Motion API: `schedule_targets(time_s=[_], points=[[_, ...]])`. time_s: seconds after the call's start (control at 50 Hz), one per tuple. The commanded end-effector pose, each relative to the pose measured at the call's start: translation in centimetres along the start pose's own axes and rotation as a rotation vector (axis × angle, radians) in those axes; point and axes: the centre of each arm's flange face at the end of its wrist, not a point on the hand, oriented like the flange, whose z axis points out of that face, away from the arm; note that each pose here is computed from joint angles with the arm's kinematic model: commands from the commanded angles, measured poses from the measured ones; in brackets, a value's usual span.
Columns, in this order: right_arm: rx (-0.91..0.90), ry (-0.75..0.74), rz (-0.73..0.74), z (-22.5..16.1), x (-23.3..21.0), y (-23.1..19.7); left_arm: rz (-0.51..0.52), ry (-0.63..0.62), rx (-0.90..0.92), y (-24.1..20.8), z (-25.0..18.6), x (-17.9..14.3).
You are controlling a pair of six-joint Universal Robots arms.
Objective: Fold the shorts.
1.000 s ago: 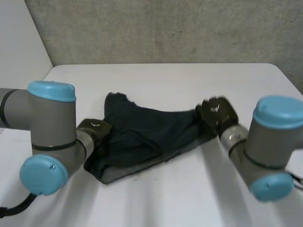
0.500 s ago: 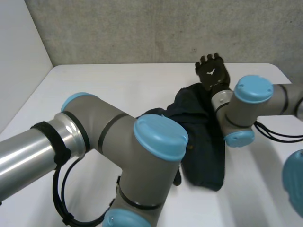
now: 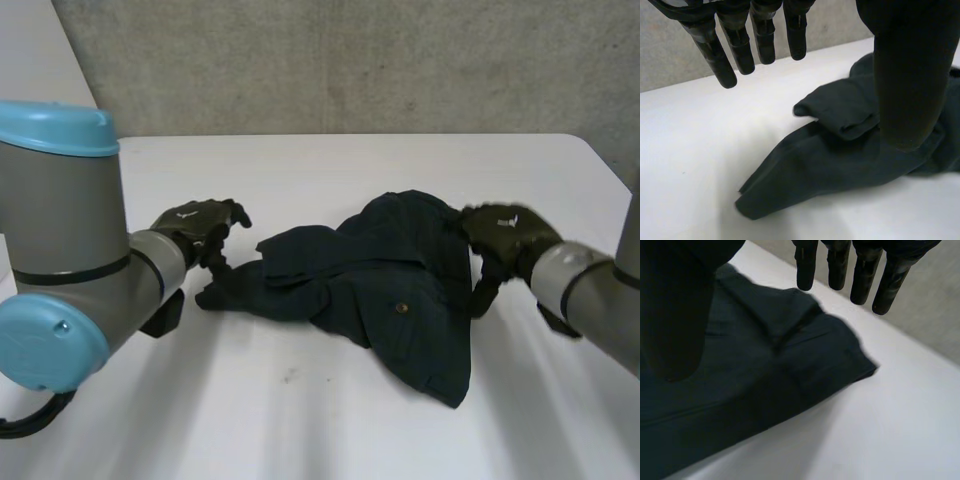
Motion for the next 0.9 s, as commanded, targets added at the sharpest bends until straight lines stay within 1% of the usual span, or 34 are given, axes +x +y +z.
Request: schedule_targets(time_s=[0.02, 0.12, 0.22, 0.3, 0.36, 0.48, 0.58, 0.68, 0.7, 0.76, 0.78, 0.84, 0.86, 0.9], points=[[-0.056, -0.038, 0.155, -2.5, -1.7, 2.6, 0.089, -0.02, -0.006, 1.4, 2.2, -1.3], [-0.065, -0.041, 0.206, -3.3, -2.7, 4.3, 0.166, -0.021, -0.007, 3.0, 4.3, -1.3], [-0.07, -0.041, 0.24, -3.3, -3.7, 6.3, 0.261, -0.019, -0.011, 4.3, 5.7, -1.4], [-0.07, -0.044, 0.292, -2.8, -4.3, 7.3, 0.303, -0.021, -0.007, 5.1, 6.7, -1.3], [-0.074, -0.051, 0.308, -2.4, -4.7, 7.8, 0.32, -0.021, -0.007, 5.6, 7.4, -1.3], [-0.032, -0.044, 0.279, -1.8, -5.9, 7.9, 0.354, -0.025, 0.009, 5.9, 8.3, -1.2], [0.026, 0.072, 0.242, -0.6, -5.3, 7.6, 0.36, -0.028, 0.035, 6.0, 8.9, -0.9], [0.074, 0.112, 0.136, -0.1, -4.5, 5.8, 0.364, -0.088, 0.074, 4.6, 8.3, -1.1], [0.101, 0.12, 0.081, -0.2, -4.3, 4.8, 0.367, -0.116, 0.117, 2.7, 7.2, -1.2], [0.181, 0.155, -0.014, -1.0, -3.4, 2.0, 0.375, -0.144, 0.205, -0.5, 5.1, -1.2], [0.245, 0.18, -0.082, -2.0, -2.9, -0.3, 0.383, -0.153, 0.259, -2.4, 3.5, -1.1], [0.332, 0.228, -0.187, -3.7, -2.2, -3.7, 0.399, -0.163, 0.345, -5.1, 0.8, -0.8], [0.382, 0.259, -0.234, -4.9, -1.7, -5.7, 0.404, -0.168, 0.416, -7.2, -1.5, -0.5], [0.425, 0.286, -0.27, -6.1, -1.3, -7.7, 0.408, -0.175, 0.483, -9.1, -3.8, -0.3]])
